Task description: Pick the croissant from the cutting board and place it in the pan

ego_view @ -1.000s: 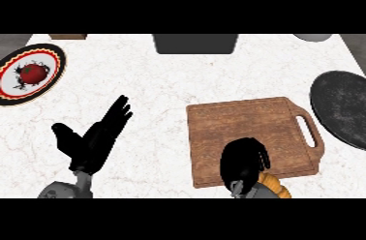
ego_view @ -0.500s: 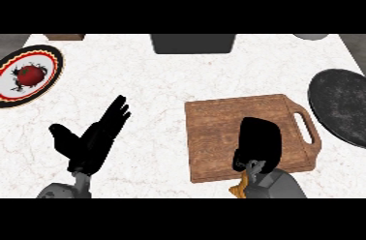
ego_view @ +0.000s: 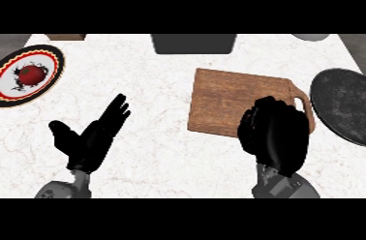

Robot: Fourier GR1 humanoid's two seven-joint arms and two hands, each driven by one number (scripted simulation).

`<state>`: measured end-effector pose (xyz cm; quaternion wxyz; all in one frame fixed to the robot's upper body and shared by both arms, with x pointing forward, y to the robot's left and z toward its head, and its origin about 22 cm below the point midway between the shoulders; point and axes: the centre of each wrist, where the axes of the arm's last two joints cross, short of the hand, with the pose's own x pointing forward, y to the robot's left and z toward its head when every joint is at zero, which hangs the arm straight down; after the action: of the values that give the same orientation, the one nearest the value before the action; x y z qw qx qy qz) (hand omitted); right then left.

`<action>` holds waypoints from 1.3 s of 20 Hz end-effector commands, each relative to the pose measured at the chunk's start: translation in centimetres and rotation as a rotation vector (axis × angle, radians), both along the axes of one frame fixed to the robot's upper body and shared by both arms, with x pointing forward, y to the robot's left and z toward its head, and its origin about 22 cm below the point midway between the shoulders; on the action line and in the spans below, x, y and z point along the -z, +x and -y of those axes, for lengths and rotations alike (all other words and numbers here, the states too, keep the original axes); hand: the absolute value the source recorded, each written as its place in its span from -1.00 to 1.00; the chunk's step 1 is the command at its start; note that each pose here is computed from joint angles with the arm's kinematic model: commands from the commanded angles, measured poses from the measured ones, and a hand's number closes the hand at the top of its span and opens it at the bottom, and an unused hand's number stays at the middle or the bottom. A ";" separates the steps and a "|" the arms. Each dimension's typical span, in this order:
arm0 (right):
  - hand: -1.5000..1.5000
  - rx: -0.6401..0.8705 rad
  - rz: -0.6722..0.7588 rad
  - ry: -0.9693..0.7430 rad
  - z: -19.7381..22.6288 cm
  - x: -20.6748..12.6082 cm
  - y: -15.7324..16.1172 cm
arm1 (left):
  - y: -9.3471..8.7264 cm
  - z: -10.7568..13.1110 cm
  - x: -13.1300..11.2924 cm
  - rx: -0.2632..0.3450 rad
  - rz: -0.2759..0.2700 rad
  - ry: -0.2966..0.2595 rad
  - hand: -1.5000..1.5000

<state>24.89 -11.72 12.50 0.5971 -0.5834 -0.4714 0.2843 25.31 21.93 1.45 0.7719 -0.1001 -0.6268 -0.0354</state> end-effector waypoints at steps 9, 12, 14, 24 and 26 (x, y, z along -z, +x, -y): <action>1.00 0.134 0.338 0.373 7.6 1.0 0.3 | -0.2 -0.5 0.3 -0.002 0.007 0.002 0.00; 1.00 0.174 0.319 0.296 12.1 3.4 2.9 | -0.1 0.1 -1.2 -0.010 0.014 0.001 0.00; 1.00 0.194 0.293 0.228 13.0 3.3 3.2 | -0.2 0.5 0.7 0.003 0.010 -0.006 0.00; 1.00 0.334 0.458 0.076 22.9 7.2 5.6 | 1.0 0.0 -0.1 0.006 0.017 0.004 0.00; 1.00 0.364 0.481 0.083 24.7 6.8 8.1 | 1.0 1.0 -0.2 0.013 0.016 0.001 0.00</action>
<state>31.30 -32.95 5.46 0.5531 -0.6600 -0.5068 0.0412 25.64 21.81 1.46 0.7692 -0.1047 -0.6290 -0.0412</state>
